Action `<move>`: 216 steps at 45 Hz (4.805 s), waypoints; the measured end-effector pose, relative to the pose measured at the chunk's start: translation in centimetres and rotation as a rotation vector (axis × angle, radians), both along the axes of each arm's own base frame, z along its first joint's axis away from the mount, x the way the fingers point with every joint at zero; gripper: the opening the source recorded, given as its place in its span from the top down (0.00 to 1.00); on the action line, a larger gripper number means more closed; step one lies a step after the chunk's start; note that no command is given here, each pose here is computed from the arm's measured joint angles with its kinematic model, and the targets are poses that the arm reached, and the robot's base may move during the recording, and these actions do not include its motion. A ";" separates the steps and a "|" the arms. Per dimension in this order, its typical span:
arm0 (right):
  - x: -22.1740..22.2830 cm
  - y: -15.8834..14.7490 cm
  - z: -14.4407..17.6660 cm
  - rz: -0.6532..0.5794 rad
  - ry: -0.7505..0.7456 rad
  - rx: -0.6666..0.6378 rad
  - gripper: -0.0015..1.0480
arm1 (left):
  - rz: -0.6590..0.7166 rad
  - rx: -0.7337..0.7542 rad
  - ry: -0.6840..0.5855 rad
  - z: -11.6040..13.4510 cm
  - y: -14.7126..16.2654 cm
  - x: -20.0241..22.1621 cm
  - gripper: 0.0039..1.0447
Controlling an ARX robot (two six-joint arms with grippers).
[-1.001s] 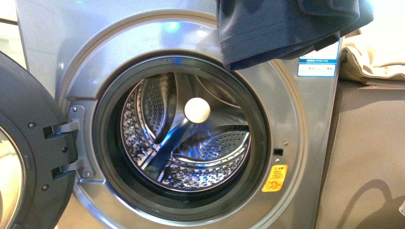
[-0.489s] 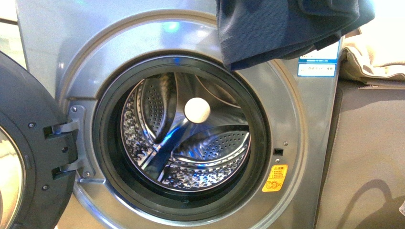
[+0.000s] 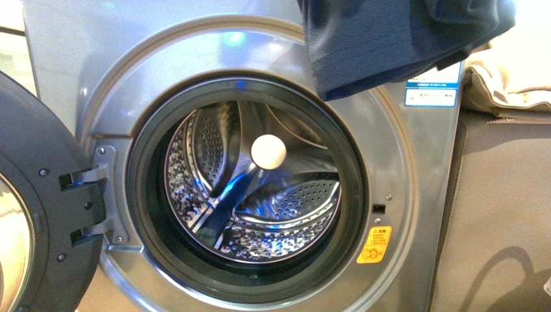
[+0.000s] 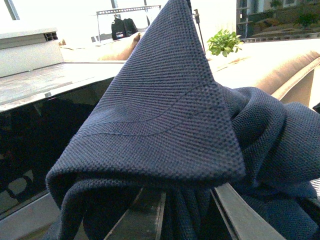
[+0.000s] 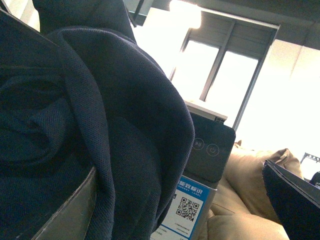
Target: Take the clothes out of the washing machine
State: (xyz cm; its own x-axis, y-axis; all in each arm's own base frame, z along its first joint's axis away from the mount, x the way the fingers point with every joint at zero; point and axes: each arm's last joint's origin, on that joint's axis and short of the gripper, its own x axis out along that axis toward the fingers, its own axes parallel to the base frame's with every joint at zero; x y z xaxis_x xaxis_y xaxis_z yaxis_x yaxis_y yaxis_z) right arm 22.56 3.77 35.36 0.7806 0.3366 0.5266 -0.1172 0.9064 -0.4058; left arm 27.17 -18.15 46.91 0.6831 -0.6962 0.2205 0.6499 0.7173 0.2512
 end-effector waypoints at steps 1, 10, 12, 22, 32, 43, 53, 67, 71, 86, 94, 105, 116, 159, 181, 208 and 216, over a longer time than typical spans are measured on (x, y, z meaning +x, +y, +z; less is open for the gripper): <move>0.0 0.0 0.0 0.003 -0.001 -0.001 0.07 | 0.000 0.000 0.000 0.0 0.0 0.0 0.86; 0.6 -0.1 -0.1 0.122 0.048 -0.033 0.07 | 0.001 0.000 0.000 0.0 0.0 0.0 0.86; 0.9 -0.1 0.0 0.151 0.068 -0.038 0.07 | 0.001 0.000 0.000 0.0 0.0 0.0 0.86; 2.5 -1.1 1.4 0.189 0.092 -0.029 0.07 | 0.001 0.000 0.000 0.0 0.0 0.0 0.86; 3.6 -3.3 3.0 0.284 0.169 -0.025 0.07 | 0.001 0.000 0.000 0.0 0.0 0.0 0.86; 4.3 -4.0 3.8 0.516 0.327 -0.006 0.07 | 0.001 0.000 0.000 0.0 0.0 0.0 0.86; 4.0 -3.1 4.1 0.676 0.377 -0.026 0.07 | 0.001 0.000 0.000 0.0 0.0 0.0 0.86; 4.0 -1.0 3.1 0.706 0.435 -0.041 0.07 | 0.003 0.000 0.000 0.0 0.0 0.0 0.86; 4.3 -0.6 2.9 0.689 0.431 -0.045 0.07 | 0.004 0.000 0.000 0.0 0.0 0.0 0.86; 7.3 0.3 3.3 0.557 0.398 -0.012 0.07 | 0.011 0.001 -0.001 0.0 0.0 0.0 0.86; 8.0 1.0 3.5 0.543 0.393 0.004 0.07 | 0.015 0.000 -0.001 0.0 0.1 0.1 0.86; 8.5 3.0 3.2 0.541 0.408 0.008 0.07 | 0.025 0.000 -0.001 0.0 0.2 0.2 0.86; 9.6 4.3 2.9 0.454 0.382 0.038 0.07 | 0.034 0.000 -0.001 0.0 0.2 0.2 0.86; 6.8 2.4 2.3 0.405 0.289 0.192 0.88 | 0.011 -0.001 -0.011 0.3 0.2 0.0 0.49; 3.2 -5.1 2.3 0.184 0.283 0.303 0.88 | 0.011 -0.004 -0.016 0.4 0.2 0.0 0.06; -6.3 -17.5 4.7 -0.324 0.005 0.274 0.89 | 0.011 -0.004 -0.016 0.5 0.2 0.0 0.06; -8.2 -19.0 5.5 -0.407 -0.039 0.246 0.89 | 0.011 -0.004 -0.016 0.5 0.2 0.0 0.06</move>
State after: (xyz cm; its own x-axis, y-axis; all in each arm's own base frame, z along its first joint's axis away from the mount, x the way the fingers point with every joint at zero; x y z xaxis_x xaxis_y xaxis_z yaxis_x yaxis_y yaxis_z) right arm 14.36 -15.23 40.86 0.8012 -0.1310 0.5838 0.2786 0.9452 -0.1702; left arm 27.14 -17.96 47.37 0.6873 -0.6875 0.2343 0.6376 0.7256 0.2588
